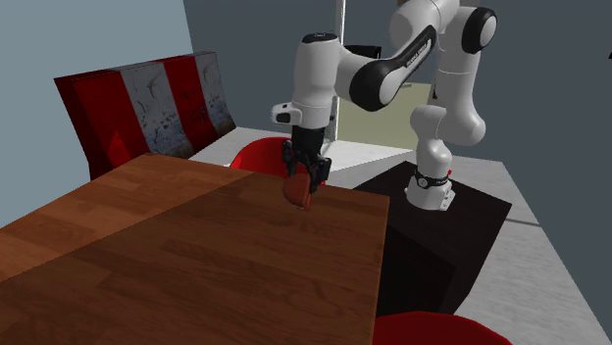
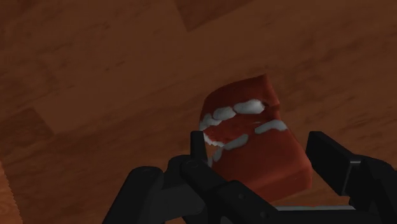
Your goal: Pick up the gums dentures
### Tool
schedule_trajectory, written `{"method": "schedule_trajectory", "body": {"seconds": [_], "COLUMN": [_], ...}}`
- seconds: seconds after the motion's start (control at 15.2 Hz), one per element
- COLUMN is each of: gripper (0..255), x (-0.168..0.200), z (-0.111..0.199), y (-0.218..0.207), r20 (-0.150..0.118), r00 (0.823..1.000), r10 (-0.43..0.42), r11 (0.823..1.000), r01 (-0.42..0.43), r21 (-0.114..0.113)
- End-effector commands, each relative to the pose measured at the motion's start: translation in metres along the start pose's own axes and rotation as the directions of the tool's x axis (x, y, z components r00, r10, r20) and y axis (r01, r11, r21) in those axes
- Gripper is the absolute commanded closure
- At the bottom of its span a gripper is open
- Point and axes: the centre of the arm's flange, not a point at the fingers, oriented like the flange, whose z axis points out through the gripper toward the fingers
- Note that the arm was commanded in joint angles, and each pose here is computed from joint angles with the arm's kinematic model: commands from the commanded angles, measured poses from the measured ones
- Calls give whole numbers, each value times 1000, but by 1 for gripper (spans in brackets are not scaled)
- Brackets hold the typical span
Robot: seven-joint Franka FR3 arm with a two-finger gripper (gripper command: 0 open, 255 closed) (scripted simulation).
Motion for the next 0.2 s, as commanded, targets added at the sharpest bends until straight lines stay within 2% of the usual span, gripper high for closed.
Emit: {"method": "schedule_trajectory", "body": {"seconds": [0.0,0.13], "gripper": [255,255], "x": [1,1], "z": [-10,-11], "y": [1,1], "r20": [0,0], "r00": [1000,1000], "r10": [0,0], "r11": [1000,1000], "r01": [0,0], "r21": [0,0]}}
